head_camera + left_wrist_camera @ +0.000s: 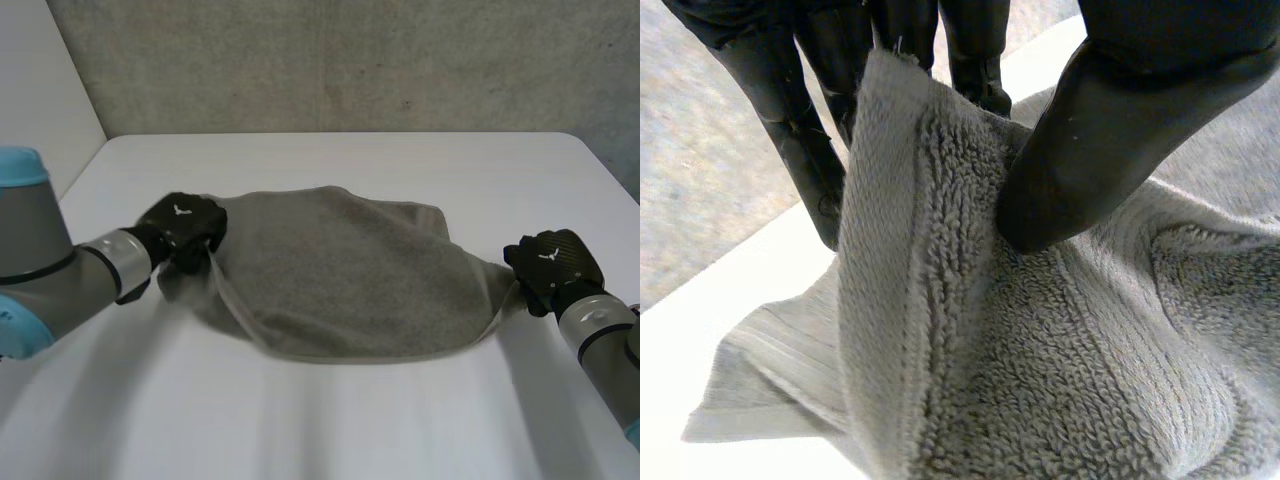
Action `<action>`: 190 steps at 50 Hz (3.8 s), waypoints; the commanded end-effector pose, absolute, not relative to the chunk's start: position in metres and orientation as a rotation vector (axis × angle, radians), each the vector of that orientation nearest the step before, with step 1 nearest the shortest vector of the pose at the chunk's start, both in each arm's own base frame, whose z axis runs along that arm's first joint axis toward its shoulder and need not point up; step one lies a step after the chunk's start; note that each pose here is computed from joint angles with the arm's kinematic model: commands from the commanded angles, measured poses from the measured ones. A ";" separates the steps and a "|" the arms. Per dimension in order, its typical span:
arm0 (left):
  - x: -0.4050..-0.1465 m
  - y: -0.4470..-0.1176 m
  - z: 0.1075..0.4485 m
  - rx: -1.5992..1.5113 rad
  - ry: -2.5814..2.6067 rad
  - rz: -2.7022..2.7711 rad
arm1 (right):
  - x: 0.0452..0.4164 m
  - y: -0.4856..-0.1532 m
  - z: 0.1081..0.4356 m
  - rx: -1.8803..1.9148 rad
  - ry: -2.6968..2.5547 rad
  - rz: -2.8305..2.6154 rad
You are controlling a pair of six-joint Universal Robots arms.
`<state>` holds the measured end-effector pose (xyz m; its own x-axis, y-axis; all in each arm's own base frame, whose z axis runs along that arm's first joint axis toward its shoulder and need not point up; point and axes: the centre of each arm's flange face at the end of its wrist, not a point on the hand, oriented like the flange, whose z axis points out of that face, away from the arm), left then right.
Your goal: Fold the towel.
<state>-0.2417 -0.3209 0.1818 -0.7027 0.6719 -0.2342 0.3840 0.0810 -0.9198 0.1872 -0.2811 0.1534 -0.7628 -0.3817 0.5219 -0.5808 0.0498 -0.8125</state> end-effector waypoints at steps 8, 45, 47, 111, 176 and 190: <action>-0.187 -0.309 0.307 -0.704 -1.965 2.089 | 0.190 -0.254 0.336 0.975 -1.958 2.137; -0.181 -0.421 0.344 -0.104 -1.791 2.116 | 0.261 -0.385 0.418 0.731 -1.483 2.452; -0.182 -0.420 0.382 -0.059 -1.660 2.243 | 0.261 -0.382 0.434 0.684 -1.413 2.514; -0.156 -0.365 0.191 -0.212 -2.012 1.620 | 0.182 -0.357 0.237 1.166 -2.448 1.694; -0.197 -0.338 0.248 -0.270 -1.980 1.858 | 0.213 -0.322 0.250 0.967 -2.254 1.736; -0.197 -0.322 0.191 -0.278 -2.021 1.820 | 0.205 -0.301 0.178 1.008 -2.245 1.694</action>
<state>-0.1976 -0.3205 0.2170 -0.8951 0.4136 0.1666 -0.1324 0.1103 -0.9850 0.2035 -0.2984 0.1959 -0.7561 -0.4373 0.4869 -0.6042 0.1806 -0.7761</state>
